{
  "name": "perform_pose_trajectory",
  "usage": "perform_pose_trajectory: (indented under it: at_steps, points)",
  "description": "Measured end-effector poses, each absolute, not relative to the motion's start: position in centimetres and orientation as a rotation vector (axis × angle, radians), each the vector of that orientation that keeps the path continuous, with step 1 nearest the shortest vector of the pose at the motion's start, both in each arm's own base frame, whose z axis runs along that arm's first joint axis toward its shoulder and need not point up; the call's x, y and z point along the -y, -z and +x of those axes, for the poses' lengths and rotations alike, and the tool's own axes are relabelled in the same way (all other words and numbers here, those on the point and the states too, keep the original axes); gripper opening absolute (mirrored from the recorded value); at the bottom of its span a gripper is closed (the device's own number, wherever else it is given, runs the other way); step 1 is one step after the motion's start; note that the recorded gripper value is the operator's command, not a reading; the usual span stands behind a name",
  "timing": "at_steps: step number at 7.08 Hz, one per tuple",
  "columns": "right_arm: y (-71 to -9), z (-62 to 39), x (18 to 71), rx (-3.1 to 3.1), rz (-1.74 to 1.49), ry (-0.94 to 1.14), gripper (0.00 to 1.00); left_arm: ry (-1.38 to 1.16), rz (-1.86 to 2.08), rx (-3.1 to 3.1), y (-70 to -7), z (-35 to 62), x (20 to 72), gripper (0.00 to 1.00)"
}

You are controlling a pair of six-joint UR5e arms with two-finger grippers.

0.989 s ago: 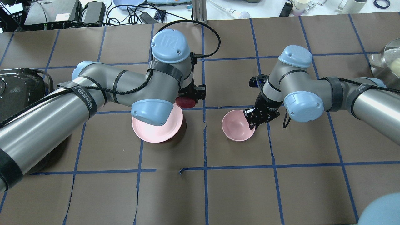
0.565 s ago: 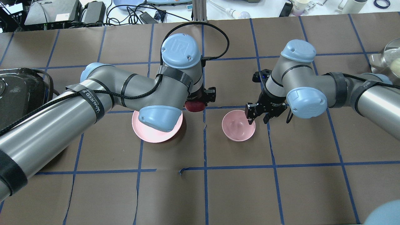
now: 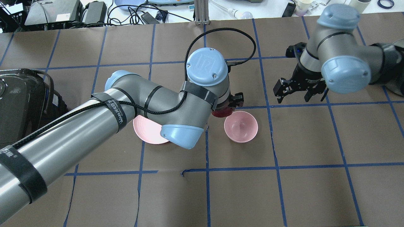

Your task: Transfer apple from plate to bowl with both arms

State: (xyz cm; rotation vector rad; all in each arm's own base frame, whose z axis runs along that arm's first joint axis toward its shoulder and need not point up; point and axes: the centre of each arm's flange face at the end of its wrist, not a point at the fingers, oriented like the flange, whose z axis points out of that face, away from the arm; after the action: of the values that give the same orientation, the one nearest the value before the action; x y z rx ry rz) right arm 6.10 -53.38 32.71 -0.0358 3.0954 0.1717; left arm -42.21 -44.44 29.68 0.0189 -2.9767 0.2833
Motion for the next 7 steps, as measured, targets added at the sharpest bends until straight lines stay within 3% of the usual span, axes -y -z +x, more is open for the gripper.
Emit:
perform_pose_trajectory:
  at_steps: [2,4,6,7]
  points:
    - [-39.5,5.1,53.4,-3.100,-0.005,-0.137,1.00,-0.313,-0.015,2.991,-28.0,-45.8,43.1,0.26]
    - [-43.9,5.2,52.7,-3.099,0.003,-0.118,1.00,-0.310,-0.036,3.037,-25.6,-47.4,42.9,0.46]
    - [-44.7,5.1,52.6,-3.103,0.019,-0.113,1.00,-0.284,-0.056,3.060,-23.8,-47.9,42.8,0.76]
    - [-44.6,5.1,52.6,-3.105,0.023,-0.117,1.00,-0.277,-0.062,3.064,-23.4,-48.0,42.8,1.00]
